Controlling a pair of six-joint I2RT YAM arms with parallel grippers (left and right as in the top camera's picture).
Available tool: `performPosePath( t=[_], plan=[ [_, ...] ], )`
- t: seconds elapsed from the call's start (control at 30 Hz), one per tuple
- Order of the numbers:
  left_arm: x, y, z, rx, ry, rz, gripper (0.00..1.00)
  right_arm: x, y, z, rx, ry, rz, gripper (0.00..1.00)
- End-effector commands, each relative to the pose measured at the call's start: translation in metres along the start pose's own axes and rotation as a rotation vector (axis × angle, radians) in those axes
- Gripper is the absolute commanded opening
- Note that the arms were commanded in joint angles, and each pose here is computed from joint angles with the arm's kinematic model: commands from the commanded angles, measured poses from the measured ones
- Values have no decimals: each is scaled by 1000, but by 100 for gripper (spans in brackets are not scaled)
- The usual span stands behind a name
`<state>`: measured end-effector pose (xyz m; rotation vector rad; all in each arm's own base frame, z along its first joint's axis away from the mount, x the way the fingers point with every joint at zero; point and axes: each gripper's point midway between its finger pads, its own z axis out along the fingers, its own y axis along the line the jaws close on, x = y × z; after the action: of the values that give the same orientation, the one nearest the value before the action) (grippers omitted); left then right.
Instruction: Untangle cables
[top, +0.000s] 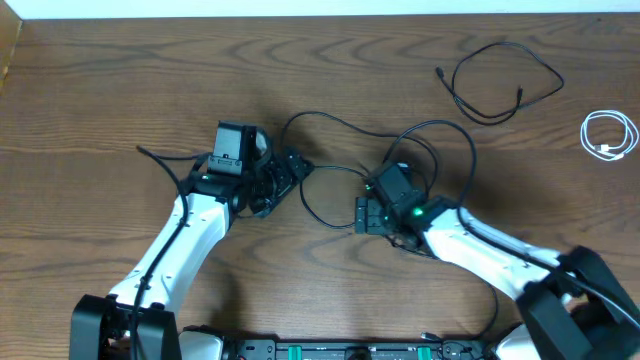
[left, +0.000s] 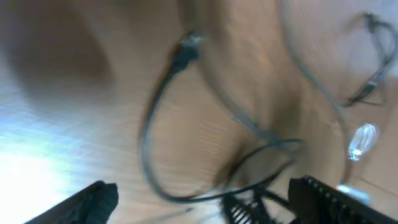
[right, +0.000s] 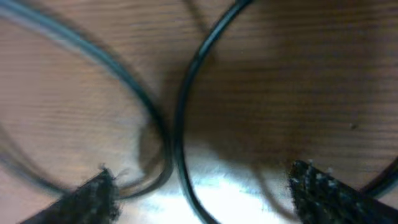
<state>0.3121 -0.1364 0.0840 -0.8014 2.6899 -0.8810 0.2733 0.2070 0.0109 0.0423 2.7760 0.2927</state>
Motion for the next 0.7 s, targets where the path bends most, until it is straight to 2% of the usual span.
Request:
performPosePath(
  t=[0.0,0.07,0.13,0.17,0.23,0.4,0.67],
  plan=[
    [-21,34,-11,-144,-97,-44,92,-17,-3,12,91,-62,56,78],
    [-24,54,-18,-206,-105,-93,92,-16,-3,21,119,-31,49,66],
    [-26,67,-23,-237,-103,-135,92,-12,-4,28,153,8,34,47],
    [-27,72,-25,-248,-102,-157,92,-11,-3,31,171,30,27,27],
    [-30,80,-29,-261,-103,-188,92,-11,-2,32,189,53,15,3],
    [-30,89,-34,-278,-100,-223,92,-21,11,31,175,95,-75,1],
    [-30,89,-34,-278,-101,-223,93,-95,6,-21,188,94,-223,1]
  ],
)
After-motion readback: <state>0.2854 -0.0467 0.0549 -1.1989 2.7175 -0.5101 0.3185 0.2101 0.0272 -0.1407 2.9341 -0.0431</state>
